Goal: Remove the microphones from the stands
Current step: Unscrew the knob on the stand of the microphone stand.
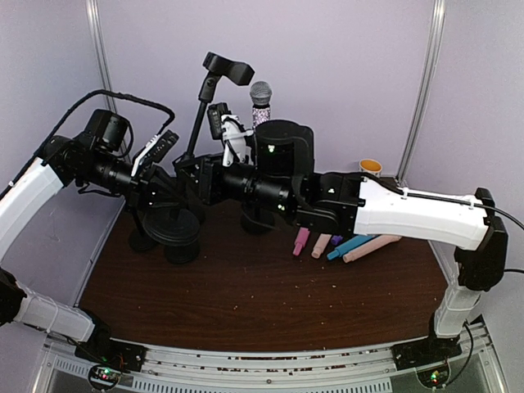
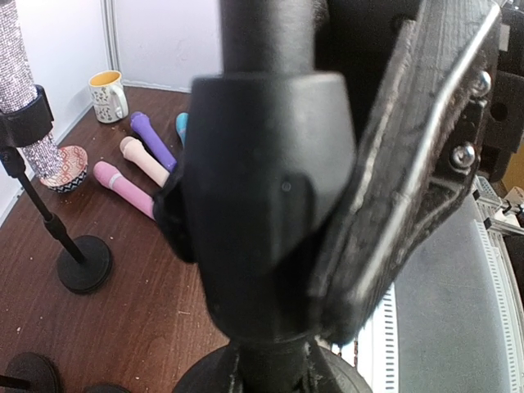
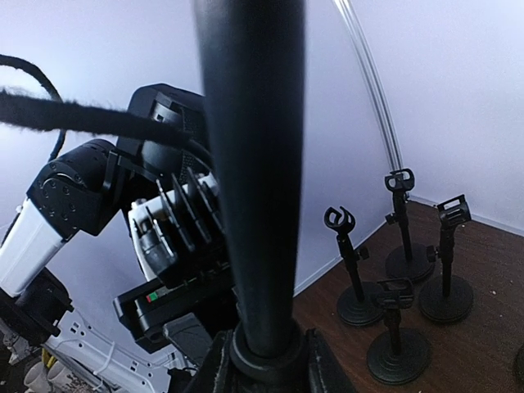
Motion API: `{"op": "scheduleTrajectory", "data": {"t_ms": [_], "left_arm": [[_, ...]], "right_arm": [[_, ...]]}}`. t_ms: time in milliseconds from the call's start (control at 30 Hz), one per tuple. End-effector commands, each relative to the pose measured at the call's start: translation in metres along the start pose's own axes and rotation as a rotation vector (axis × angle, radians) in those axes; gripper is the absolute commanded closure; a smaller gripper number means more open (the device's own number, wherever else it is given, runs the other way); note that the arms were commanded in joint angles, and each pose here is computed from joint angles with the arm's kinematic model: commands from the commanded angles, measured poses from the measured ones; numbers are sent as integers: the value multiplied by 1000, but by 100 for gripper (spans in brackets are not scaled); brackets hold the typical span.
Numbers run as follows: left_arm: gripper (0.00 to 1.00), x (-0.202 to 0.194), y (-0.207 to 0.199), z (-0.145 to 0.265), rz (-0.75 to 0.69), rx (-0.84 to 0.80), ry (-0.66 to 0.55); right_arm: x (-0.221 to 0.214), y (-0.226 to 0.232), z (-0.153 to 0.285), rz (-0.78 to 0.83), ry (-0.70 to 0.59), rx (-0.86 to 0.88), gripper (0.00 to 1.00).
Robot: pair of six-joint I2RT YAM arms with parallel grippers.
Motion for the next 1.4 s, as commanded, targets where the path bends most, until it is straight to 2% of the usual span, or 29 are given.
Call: {"op": "scheduleTrajectory", "data": {"t_ms": [0,167,333,433,600,700,833,933,967,1000,1033,1133,1233,1300,1367], "left_arm": [[100,11,-11,7,-107,-36,-60],[100,13,-15,8,-100,-76,-66],[100,19,-27,12,-75,-197,-103],[100,23,-34,15,-56,-279,-129],[100,25,-40,17,-38,-341,-145],[100,25,-43,18,-28,-384,-154],[100,27,-43,19,-24,-399,-158],[100,27,-43,19,-22,-396,-157],[100,26,-43,18,-22,-390,-155],[100,27,-43,19,-24,-385,-155],[100,27,-42,19,-26,-379,-154],[100,27,-41,18,-38,-346,-148],[100,27,-37,18,-57,-272,-137],[100,28,-32,17,-63,-218,-131],[100,29,-28,16,-62,-180,-129]], "right_arm": [[6,-1,0,-47,-26,95,100],[18,3,16,-41,-126,272,100],[34,6,35,-71,-266,543,100],[42,9,43,-73,-302,703,100],[51,4,53,-190,-407,874,100],[56,2,65,-261,-496,1018,92],[60,6,61,-285,-482,1114,86],[60,6,59,-274,-466,1090,80],[59,4,59,-272,-472,1053,73],[56,-1,59,-275,-472,996,55],[53,-6,59,-278,-476,917,40],[43,-22,62,-247,-437,631,24],[28,-36,59,-220,-295,292,25],[23,-36,62,-160,-235,119,35],[21,-33,64,-149,-191,51,42]]}}
Point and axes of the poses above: each gripper's point midway between its finger pads, its own z axis back along the fingers, its own y axis along the line the jaws close on, x = y × z, the point moved 9 cm from there along z, back along the fingers, and after that the axes turned 11 degrees about z, right-handed, at the moved point
